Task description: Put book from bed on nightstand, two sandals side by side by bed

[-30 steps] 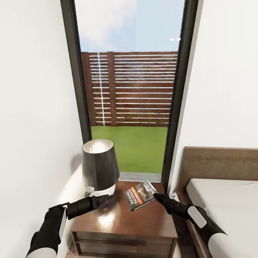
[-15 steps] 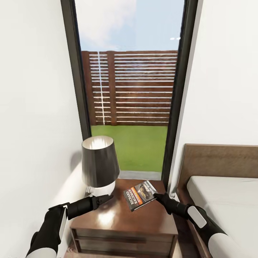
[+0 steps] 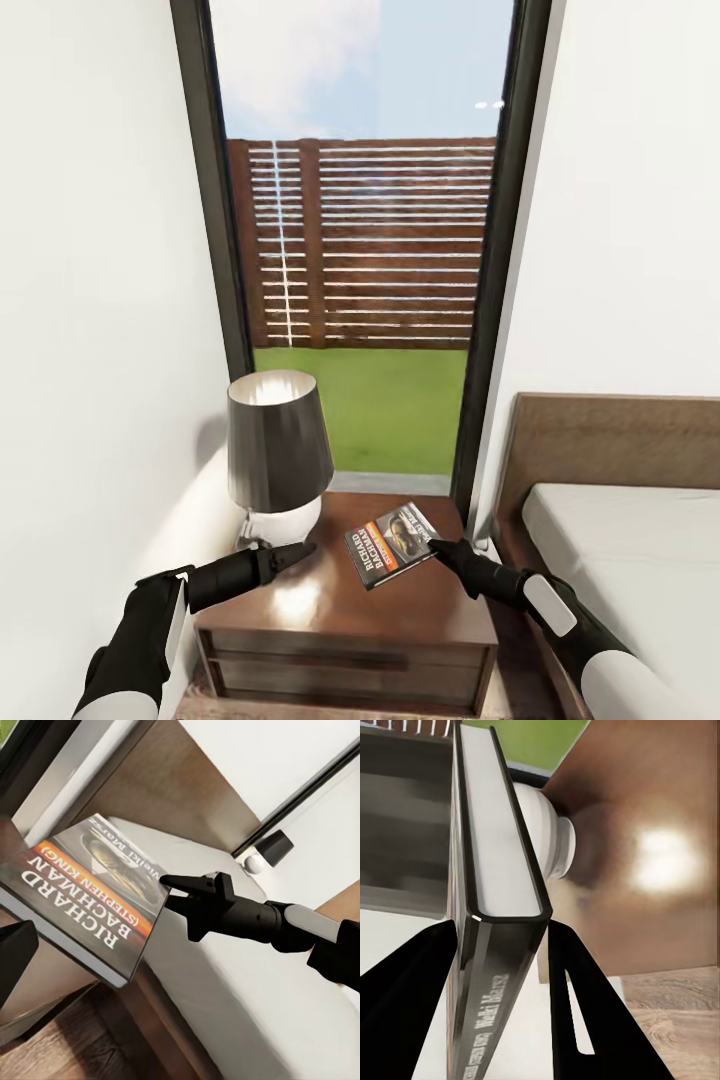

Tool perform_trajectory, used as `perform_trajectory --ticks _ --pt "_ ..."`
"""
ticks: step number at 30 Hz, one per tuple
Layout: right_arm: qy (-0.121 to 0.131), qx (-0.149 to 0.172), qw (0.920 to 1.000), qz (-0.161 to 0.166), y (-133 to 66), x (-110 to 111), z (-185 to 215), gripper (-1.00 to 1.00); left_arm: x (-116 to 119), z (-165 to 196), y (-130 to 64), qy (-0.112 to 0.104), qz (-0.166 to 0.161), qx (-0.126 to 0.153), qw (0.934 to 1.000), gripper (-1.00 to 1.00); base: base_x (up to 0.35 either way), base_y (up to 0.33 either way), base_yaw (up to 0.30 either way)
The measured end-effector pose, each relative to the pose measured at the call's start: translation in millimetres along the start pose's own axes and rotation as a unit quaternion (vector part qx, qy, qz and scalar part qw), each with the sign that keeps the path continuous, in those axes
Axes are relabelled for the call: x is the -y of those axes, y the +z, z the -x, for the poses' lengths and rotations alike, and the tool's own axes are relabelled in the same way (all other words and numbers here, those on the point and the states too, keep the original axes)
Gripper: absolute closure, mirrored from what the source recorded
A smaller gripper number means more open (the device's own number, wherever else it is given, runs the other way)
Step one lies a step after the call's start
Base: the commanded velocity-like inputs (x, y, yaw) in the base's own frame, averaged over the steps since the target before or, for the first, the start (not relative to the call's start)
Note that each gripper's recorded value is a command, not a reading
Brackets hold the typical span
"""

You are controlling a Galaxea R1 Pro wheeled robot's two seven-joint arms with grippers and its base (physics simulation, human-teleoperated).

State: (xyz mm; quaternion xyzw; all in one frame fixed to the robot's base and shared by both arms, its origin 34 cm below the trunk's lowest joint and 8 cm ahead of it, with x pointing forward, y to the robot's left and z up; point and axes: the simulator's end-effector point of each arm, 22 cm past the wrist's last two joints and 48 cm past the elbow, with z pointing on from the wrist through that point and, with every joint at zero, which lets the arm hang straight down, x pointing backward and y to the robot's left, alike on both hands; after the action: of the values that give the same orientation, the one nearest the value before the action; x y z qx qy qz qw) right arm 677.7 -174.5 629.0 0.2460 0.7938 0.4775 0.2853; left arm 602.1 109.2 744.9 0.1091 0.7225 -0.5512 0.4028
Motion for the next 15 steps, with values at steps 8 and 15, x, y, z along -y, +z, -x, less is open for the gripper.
perform_trajectory --ticks 8,15 --pt "0.000 0.000 1.0000 0.000 4.3 15 -6 1.00 -10 -14 -0.3 0.000 0.000 0.000 1.0000 -1.00 0.000 0.000 0.000" --pt "0.000 0.000 1.0000 0.000 7.9 29 -11 1.00 -19 -26 -0.5 0.000 0.000 0.000 1.0000 -1.00 0.000 0.000 0.000"
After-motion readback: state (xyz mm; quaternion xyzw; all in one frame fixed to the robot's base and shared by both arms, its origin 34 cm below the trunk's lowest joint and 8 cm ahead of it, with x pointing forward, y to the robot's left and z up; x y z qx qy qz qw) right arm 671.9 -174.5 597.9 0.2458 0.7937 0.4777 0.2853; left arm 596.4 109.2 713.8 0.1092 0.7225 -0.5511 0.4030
